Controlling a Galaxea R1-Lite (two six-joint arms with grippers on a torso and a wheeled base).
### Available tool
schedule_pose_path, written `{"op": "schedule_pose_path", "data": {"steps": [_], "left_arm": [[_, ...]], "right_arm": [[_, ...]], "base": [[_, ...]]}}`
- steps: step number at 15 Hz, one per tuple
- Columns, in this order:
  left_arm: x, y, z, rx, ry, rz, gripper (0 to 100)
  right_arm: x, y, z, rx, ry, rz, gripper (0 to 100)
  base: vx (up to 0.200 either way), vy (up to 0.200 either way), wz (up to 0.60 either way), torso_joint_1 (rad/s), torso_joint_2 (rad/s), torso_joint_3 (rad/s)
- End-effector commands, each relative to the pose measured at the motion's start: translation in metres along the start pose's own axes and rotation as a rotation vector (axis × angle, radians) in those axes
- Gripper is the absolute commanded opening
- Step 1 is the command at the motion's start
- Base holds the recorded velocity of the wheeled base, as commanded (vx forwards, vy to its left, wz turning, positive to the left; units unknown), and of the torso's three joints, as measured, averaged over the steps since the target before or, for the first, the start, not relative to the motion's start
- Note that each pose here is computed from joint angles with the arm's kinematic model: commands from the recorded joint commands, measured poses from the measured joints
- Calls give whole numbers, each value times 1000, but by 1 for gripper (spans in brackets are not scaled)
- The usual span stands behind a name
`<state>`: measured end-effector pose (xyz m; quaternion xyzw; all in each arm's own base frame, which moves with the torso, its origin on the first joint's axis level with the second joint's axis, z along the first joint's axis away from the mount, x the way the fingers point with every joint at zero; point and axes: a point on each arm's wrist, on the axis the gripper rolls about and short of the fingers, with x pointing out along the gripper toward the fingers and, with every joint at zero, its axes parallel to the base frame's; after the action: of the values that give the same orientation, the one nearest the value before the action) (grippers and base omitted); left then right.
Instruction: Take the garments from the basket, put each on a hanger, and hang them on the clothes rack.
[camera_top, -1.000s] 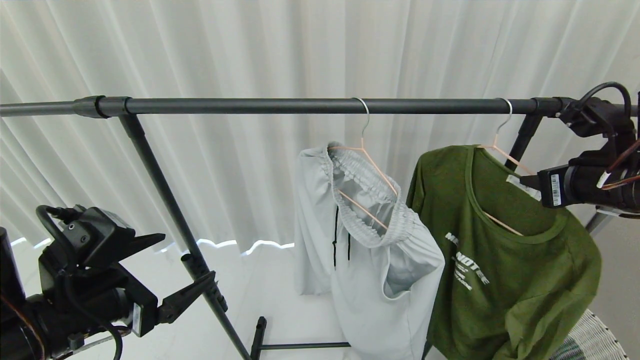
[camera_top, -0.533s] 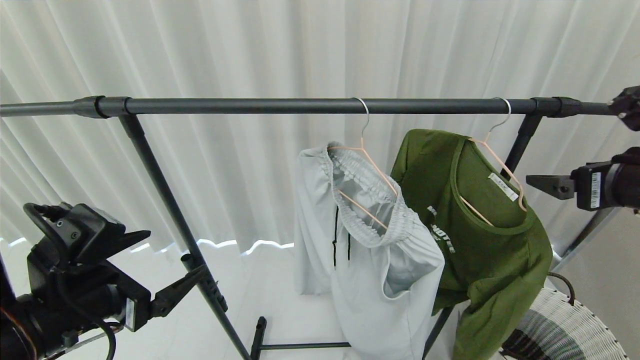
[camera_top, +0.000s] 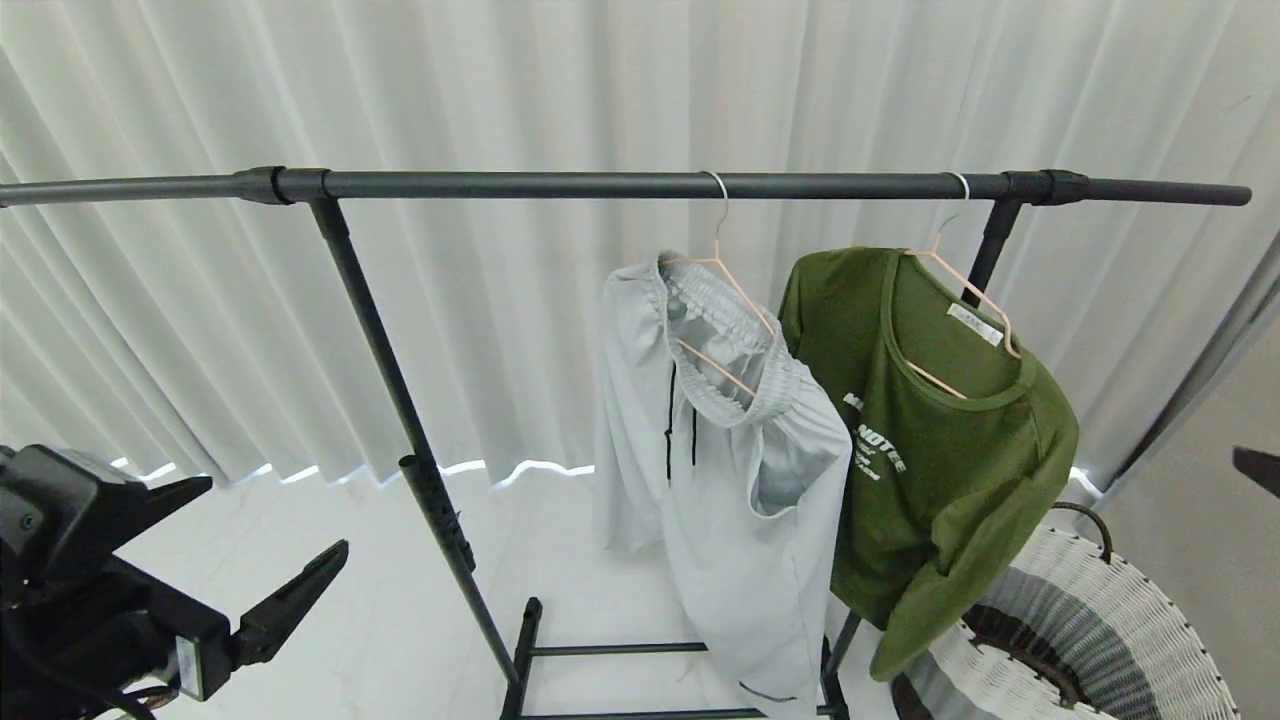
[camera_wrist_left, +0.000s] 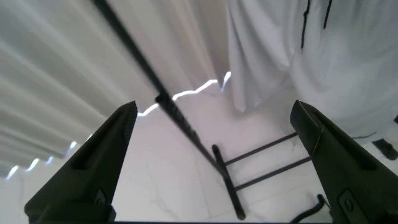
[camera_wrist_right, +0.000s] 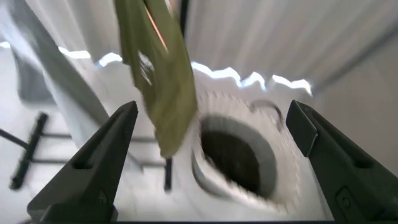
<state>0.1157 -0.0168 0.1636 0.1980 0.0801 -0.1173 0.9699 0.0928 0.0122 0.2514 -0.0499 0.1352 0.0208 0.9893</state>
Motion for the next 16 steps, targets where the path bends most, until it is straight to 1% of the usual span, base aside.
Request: {"op": "schedule_pose_path", "data": {"steps": [1, 3, 5, 6, 7, 8, 9, 10, 11, 12, 13, 14, 15, 16], "left_arm": [[-21, -2, -7, 1, -31, 76, 100], [-34, -1, -13, -6, -35, 171, 100], [-44, 1, -14, -9, -58, 235, 100], [-50, 1, -16, -22, -68, 278, 100], [-58, -1, -23, -56, -64, 346, 100], [-65, -4, -32, -77, -45, 421, 100], [-71, -9, -43, -84, -19, 478, 100], [-76, -13, -50, -89, -13, 515, 100], [-81, -16, -54, -93, -6, 520, 100], [-87, -20, -59, -106, -1, 522, 100], [-95, -26, -69, -122, 19, 517, 100], [-107, -37, -84, -122, 22, 528, 100], [-118, -45, -98, -110, 19, 554, 100], [-119, -43, -95, -111, 54, 599, 100]], "right_arm": [[-39, -5, -33, 12, -12, -53, 100], [-63, -6, -63, 13, 17, -78, 100], [-79, -6, -89, 16, 38, -148, 100], [-85, -5, -107, 16, 39, -184, 100], [-89, -4, -126, 19, 22, -221, 100], [-91, -4, -143, 22, 8, -251, 100], [-92, -3, -160, 24, -4, -277, 100], [-91, -2, -173, 27, -16, -296, 100], [-87, -2, -180, 32, 3, -322, 100], [-84, -2, -182, 39, 0, -329, 100], [-76, -1, -189, 43, -10, -329, 100], [-70, 0, -191, 62, -63, -326, 100], [-69, 0, -191, 84, -77, -321, 100], [-70, 0, -191, 90, -75, -327, 100]], "base": [[-200, 0, 0, 2, -2, 2], [-200, 0, 0, -2, 5, 2], [0, 0, 0, 0, 0, 0], [0, 0, 0, 0, 0, 0], [0, 0, 0, 0, 0, 0], [0, 0, 0, 0, 0, 0], [0, 0, 0, 0, 0, 0], [0, 0, 0, 0, 0, 0], [0, 0, 0, 0, 0, 0], [0, 0, 0, 0, 0, 0], [0, 0, 0, 0, 0, 0], [0, 0, 0, 0, 0, 0], [0, 0, 0, 0, 0, 0], [0, 0, 0, 0, 0, 0]]}}
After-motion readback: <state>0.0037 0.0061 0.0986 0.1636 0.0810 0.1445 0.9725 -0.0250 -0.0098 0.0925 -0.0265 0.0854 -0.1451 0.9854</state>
